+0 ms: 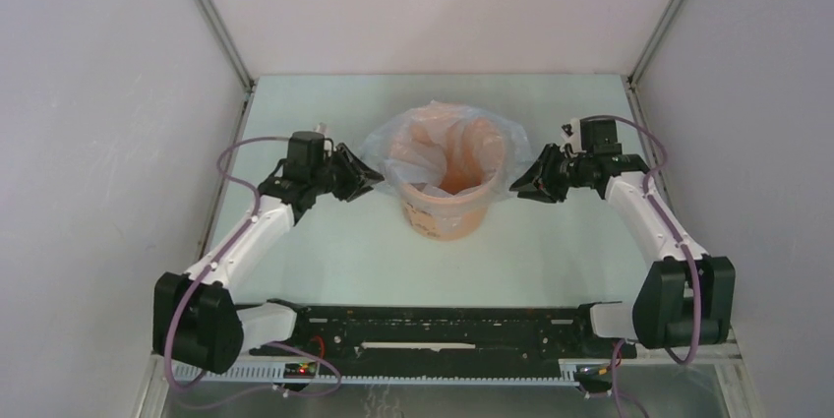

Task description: Put the trash bags into the trash bin

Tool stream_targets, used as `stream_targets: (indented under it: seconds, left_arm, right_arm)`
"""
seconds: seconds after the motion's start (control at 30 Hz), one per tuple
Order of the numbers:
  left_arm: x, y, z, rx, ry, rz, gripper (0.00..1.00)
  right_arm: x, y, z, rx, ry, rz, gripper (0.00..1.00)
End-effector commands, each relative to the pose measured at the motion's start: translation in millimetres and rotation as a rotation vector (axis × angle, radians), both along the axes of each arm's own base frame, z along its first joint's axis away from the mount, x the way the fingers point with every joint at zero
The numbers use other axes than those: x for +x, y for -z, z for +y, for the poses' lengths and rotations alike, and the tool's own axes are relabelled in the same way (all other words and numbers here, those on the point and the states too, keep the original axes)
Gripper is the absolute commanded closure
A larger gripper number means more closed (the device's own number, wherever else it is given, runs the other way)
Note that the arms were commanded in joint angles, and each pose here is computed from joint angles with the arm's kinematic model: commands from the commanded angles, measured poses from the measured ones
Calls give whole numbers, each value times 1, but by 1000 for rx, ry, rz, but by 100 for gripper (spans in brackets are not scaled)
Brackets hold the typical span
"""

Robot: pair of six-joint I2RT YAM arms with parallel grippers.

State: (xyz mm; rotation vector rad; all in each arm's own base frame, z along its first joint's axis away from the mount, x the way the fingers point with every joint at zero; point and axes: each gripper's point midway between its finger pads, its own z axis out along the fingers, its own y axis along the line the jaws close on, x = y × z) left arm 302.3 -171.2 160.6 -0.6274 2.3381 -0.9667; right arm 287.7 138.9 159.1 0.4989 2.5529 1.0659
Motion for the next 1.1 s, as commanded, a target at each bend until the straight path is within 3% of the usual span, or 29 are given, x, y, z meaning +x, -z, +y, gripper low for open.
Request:
stream_targets:
  seconds: [0.0, 0.13, 0.33, 0.4, 0.5, 0.63, 0.8, 1.07]
  left_arm:
    - [-8, -32, 7, 69, 64, -101, 49]
    - [-34, -43, 20, 114, 78, -125, 26]
    - [-56, -72, 49, 221, 69, -267, 4]
    - [-48, -91, 60, 222, 25, -345, 4]
    - [-24, -133, 54, 107, 17, -509, 8]
    - [6, -174, 26, -6, 171, -699, 6]
    - [35, -180, 2, -74, 390, -714, 6]
    - [67, -162, -6, -164, 529, -718, 3]
  right_arm:
    - [-20, -50, -4, -19, -59, -142, 49]
    - [-41, -81, -19, -76, -44, -217, 30]
    - [-14, -134, -20, -20, -38, -422, 21]
    - [4, -152, -11, 43, -69, -504, 20]
    - [32, -178, 2, 171, -123, -584, 22]
    - [61, -181, 13, 256, -240, -674, 29]
    - [91, -161, 13, 269, -333, -733, 32]
    - [128, -129, 8, 290, -411, -695, 29]
